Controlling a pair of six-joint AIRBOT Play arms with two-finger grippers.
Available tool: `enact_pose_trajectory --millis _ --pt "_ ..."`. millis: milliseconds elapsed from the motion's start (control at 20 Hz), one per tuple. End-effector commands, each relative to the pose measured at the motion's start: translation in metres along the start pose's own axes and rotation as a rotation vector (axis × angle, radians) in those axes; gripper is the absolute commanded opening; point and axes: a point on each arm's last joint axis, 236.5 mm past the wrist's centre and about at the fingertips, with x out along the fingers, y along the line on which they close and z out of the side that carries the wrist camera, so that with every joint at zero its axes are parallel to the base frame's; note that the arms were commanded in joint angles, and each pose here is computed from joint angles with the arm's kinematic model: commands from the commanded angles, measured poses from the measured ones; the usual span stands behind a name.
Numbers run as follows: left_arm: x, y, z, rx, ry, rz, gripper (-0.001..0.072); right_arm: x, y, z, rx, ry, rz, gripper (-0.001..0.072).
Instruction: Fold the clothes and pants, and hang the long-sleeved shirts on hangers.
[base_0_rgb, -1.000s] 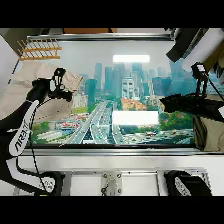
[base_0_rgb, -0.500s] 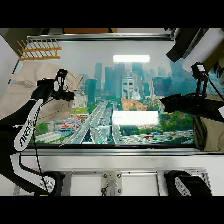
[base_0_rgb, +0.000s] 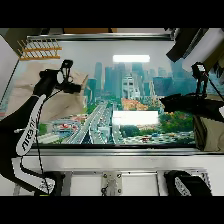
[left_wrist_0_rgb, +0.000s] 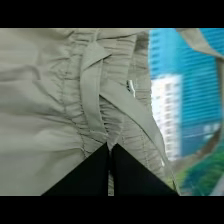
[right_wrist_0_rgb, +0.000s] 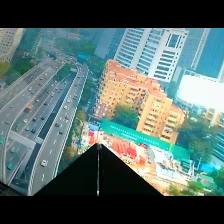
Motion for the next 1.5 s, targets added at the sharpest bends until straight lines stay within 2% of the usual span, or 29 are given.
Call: enact_pose_trajectory --millis 0,100,250,400,450,500,550,650,800,1000,1250,1450 --pt "-0.055 -0.107 0.048 0.097 -0.142 -0.170 0.0003 0.000 0.020 0.010 0.061 -0.041 0.085 0.0027" --pt "-0.082 -0.183 0.061 0.182 -0.226 -0.270 0.0003 -0.003 0.007 0.023 -0.003 -0.097 0.029 0.0020" --pt "-0.103 -0.291 0.054 0.319 -0.308 -0.388 0.0004 -0.021 -0.028 0.050 0.077 -0.229 -0.087 0.0020" --pt "-0.104 -0.366 0.044 0.384 -0.338 -0.464 0.0006 -0.036 -0.046 0.054 0.114 -0.265 -0.135 0.0020" --pt "-0.104 -0.377 0.048 0.378 -0.347 -0.477 0.0212 -0.038 -0.049 0.054 0.117 -0.267 -0.143 0.0020" --pt "-0.107 -0.378 0.055 0.359 -0.355 -0.482 0.0556 -0.041 -0.051 0.054 0.118 -0.270 -0.151 0.0020" --pt "-0.112 -0.368 0.063 0.335 -0.353 -0.472 0.0662 -0.042 -0.051 0.054 0.116 -0.272 -0.152 0.0020" --pt "-0.119 -0.319 0.076 0.262 -0.304 -0.424 0.0662 -0.042 -0.049 0.053 0.115 -0.266 -0.146 0.0021" --pt "-0.103 -0.204 0.062 0.007 -0.151 -0.317 0.0662 -0.039 -0.043 0.042 0.115 -0.220 -0.122 0.0021" --pt "-0.078 -0.072 -0.052 -0.221 0.100 -0.171 0.0663 -0.036 -0.037 0.032 0.116 -0.174 -0.097 0.0021" --pt "-0.065 -0.005 -0.224 -0.499 0.295 -0.067 0.0663 -0.035 -0.036 0.031 0.117 -0.170 -0.095 0.0020" --pt "-0.059 0.011 -0.283 -0.752 0.306 -0.074 0.0663 -0.032 -0.038 0.030 0.123 -0.163 -0.093 0.0020"
